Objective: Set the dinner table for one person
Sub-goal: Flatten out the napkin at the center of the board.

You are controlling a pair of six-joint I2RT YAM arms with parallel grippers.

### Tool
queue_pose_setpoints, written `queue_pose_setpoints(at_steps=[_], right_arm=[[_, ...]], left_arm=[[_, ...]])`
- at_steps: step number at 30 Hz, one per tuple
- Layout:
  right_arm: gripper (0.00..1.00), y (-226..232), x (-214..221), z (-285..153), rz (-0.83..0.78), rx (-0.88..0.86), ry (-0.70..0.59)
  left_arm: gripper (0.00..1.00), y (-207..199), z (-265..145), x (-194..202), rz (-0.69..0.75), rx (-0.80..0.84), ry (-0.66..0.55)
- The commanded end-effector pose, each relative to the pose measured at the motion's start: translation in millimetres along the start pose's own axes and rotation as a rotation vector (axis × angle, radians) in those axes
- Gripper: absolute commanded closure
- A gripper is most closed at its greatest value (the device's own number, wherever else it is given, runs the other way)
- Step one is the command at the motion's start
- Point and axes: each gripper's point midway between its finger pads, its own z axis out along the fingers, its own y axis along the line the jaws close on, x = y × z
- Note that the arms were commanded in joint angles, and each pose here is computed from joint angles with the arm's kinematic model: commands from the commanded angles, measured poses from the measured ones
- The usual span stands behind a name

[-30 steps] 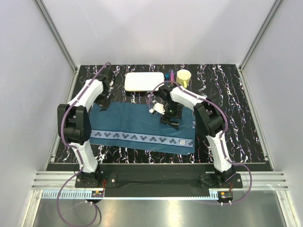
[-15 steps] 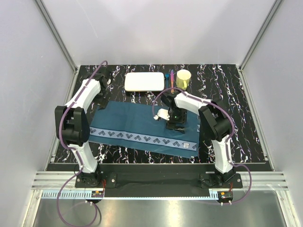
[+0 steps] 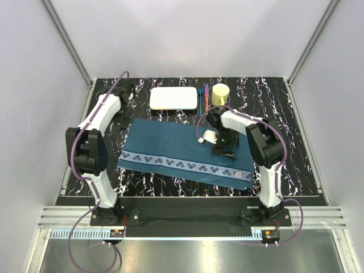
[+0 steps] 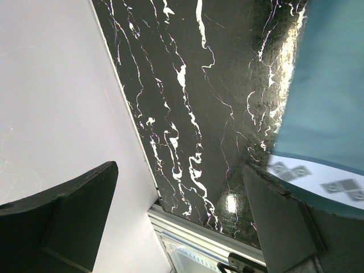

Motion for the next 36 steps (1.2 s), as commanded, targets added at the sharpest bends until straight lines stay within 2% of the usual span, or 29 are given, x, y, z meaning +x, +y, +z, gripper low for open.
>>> queue_pose_setpoints(at_steps=[1, 5, 9, 14, 36], right_arm=[[0.1, -8, 33, 27, -0.012, -0.003, 0.118], [0.09, -31, 33, 24, -0.07, 0.092, 0.135], [0.09, -37, 31, 25, -0.114, 0.116, 0.128], [0.05, -44, 39, 31, -0.19, 0.167, 0.178], [0.03, -21, 57, 42, -0.309, 0.19, 0.17]], left_arm=[[0.01, 15, -19, -11, -0.055, -0.023, -0.073], [0.01, 14, -18, -11, -0.055, -0.021, -0.071], [0.01, 13, -17, -9, -0.053, -0.018, -0.069], [0.01, 9, -14, -8, -0.06, -0.006, -0.062], [0.01, 5, -14, -8, -0.077, 0.013, -0.062]])
